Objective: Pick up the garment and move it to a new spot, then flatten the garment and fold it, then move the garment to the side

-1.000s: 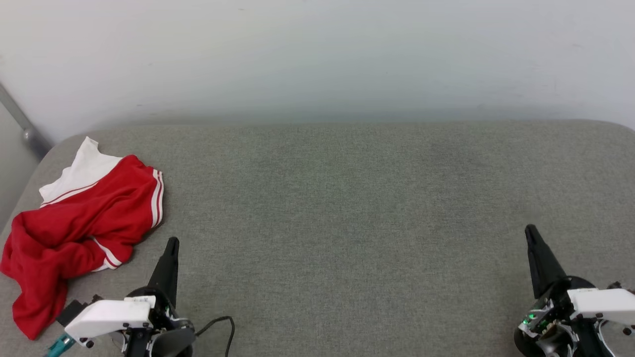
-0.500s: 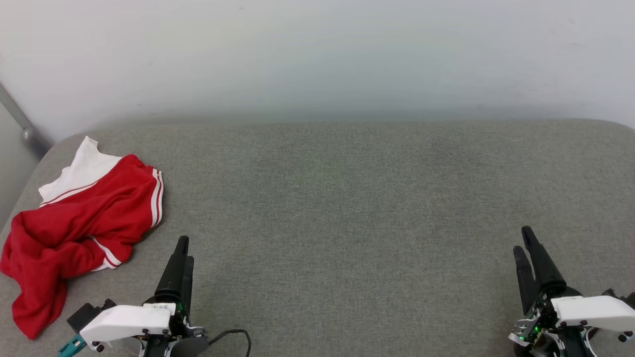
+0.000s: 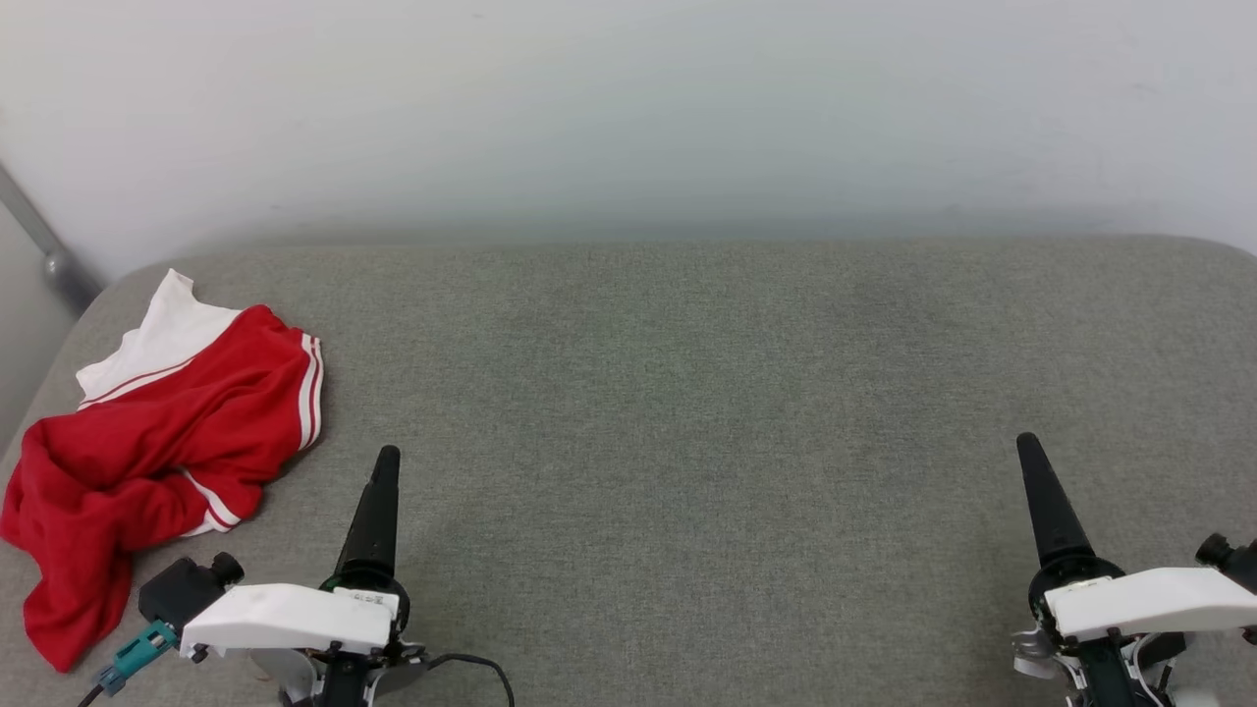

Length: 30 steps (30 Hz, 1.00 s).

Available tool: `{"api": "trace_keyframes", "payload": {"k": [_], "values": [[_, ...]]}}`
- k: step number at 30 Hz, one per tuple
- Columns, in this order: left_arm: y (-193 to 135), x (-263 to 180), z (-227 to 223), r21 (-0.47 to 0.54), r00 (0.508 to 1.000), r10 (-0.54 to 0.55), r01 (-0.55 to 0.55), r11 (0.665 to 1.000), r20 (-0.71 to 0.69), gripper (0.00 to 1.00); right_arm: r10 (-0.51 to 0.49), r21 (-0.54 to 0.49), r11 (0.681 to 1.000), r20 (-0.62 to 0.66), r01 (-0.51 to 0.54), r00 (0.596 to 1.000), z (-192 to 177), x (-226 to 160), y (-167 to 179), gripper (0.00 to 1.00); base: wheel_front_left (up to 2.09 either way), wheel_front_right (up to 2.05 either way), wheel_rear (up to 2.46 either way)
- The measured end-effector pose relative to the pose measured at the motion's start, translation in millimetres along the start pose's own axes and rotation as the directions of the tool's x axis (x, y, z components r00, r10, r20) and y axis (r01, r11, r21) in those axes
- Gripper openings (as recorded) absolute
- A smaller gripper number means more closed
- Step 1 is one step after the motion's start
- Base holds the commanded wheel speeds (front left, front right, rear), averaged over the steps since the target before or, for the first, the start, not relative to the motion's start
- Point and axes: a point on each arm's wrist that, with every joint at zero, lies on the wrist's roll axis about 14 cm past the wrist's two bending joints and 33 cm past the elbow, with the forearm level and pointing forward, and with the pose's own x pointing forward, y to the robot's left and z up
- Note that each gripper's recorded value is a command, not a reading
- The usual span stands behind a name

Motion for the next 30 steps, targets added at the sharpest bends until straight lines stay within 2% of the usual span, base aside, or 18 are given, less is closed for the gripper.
{"api": "trace_keyframes", "payload": {"k": [6, 14, 21, 30], "values": [[-3.2, 0.3, -5.5, 0.173, 1.000, -0.005, 0.007, 0.985, -0.013, 1.00, 0.016, -0.179, 0.984, -0.008, -0.017, 1.000, -3.1, 0.8, 4.6, 1.00, 0.00, 0.00, 0.00], [-5.8, 0.7, -4.9, 0.314, 1.000, -0.010, 0.010, 0.950, -0.002, 1.00, 0.025, -0.321, 0.947, -0.019, -0.030, 1.000, -8.3, 1.5, 5.9, 1.00, 0.00, 0.00, 0.00], [-10.5, 0.9, -3.3, 0.420, 1.000, -0.027, 0.022, 0.907, 0.007, 1.00, 0.049, -0.433, 0.900, -0.019, -0.053, 0.999, -8.6, 4.1, 12.2, 1.00, 0.00, 0.00, 0.00], [-16.1, 1.7, -4.6, 0.549, 0.999, -0.046, 0.034, 0.835, 0.009, 1.00, 0.064, -0.555, 0.828, -0.046, -0.078, 0.997, -13.2, 5.2, 16.9, 1.00, 0.00, 0.00, 0.00]]}}
